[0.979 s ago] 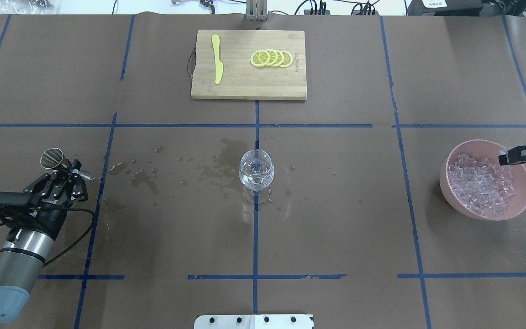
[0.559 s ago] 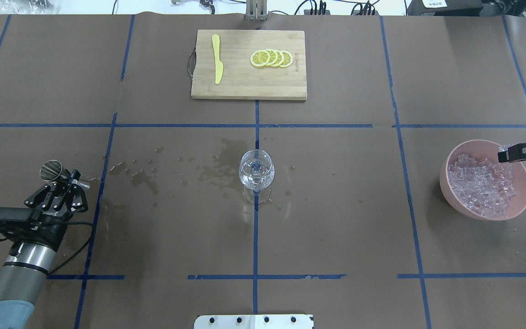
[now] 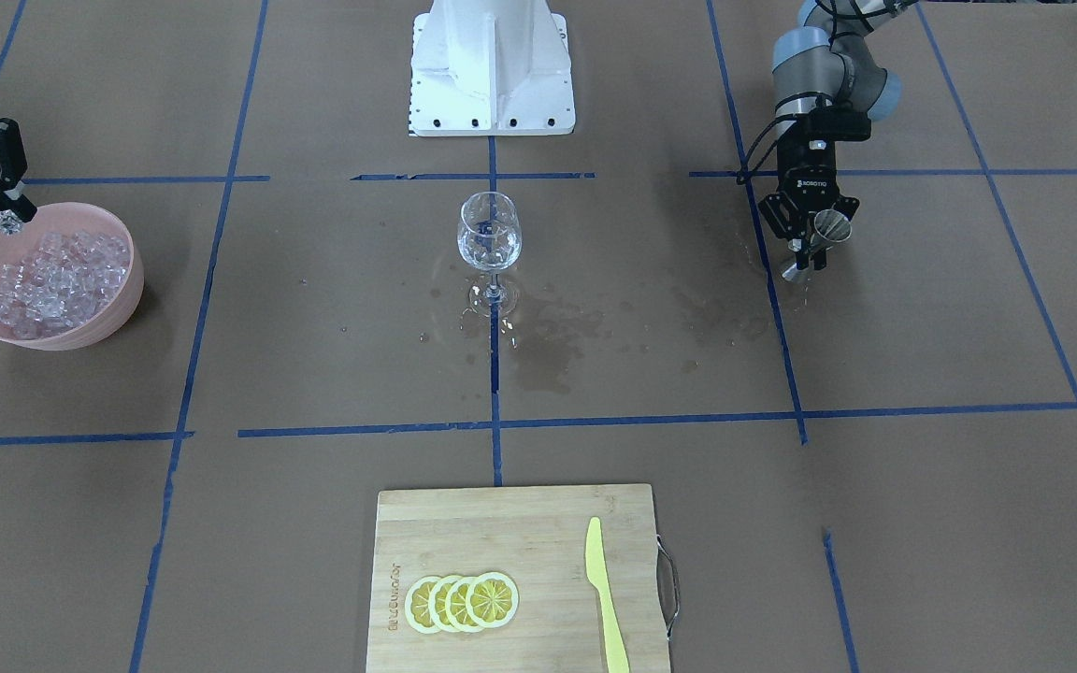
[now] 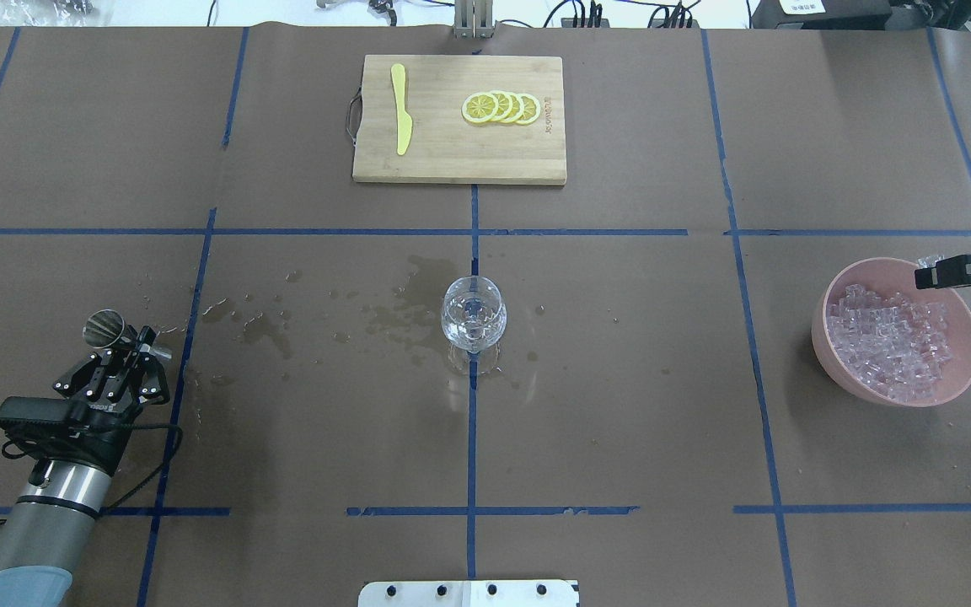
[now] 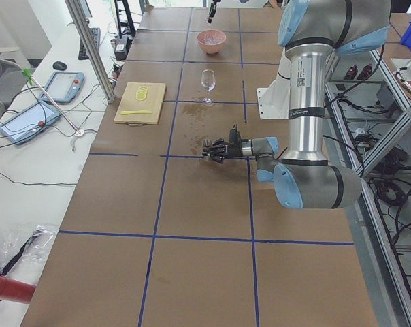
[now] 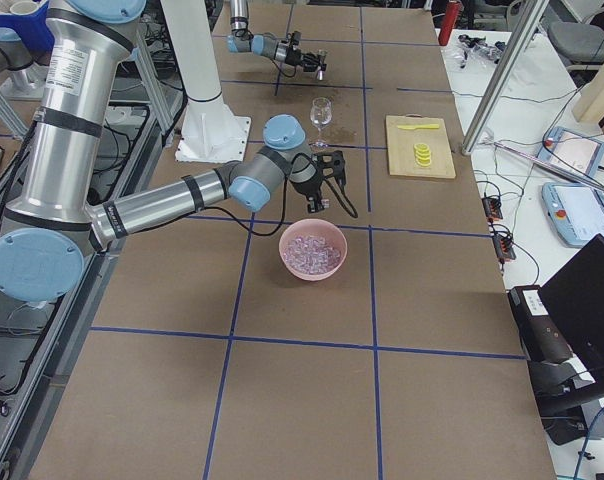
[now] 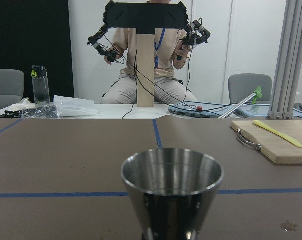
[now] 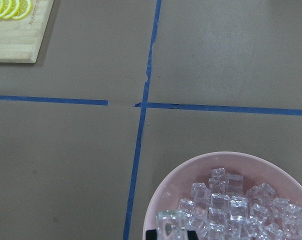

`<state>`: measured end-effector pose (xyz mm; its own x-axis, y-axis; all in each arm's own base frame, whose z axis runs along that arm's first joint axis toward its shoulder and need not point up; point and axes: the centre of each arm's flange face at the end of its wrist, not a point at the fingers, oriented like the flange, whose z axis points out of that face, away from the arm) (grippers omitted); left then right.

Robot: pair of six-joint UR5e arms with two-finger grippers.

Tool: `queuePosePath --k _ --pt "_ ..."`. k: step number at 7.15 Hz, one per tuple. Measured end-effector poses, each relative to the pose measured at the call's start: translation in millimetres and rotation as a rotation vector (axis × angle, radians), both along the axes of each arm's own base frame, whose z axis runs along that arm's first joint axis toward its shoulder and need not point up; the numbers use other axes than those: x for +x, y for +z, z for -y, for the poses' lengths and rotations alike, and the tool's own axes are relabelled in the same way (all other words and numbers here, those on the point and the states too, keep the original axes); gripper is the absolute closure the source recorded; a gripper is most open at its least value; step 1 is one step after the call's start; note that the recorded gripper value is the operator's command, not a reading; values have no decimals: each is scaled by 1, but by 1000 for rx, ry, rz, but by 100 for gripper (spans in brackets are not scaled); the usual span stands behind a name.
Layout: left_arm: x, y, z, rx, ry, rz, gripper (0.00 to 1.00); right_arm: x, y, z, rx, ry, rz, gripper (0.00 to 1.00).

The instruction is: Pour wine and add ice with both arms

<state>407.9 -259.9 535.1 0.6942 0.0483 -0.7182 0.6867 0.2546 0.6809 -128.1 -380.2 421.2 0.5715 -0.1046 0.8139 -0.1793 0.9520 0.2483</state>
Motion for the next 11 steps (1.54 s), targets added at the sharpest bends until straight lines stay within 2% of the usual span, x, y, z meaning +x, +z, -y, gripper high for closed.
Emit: queuePosePath --k 1,4,5,6,7,11 --pt "0 1 0 1 1 6 61 0 -3 0 5 7 13 100" --pt "2 4 -1 1 4 16 60 -1 -14 3 14 21 41 100" --pt "2 4 -1 1 5 18 48 -1 -17 3 17 23 46 100" --pt "2 4 -1 0 7 20 15 -2 -19 3 20 24 49 100" --pt "2 4 -1 2 11 30 0 -2 -21 4 23 24 51 100" --pt "3 2 -2 -9 57 47 0 -2 -25 5 30 25 56 100"
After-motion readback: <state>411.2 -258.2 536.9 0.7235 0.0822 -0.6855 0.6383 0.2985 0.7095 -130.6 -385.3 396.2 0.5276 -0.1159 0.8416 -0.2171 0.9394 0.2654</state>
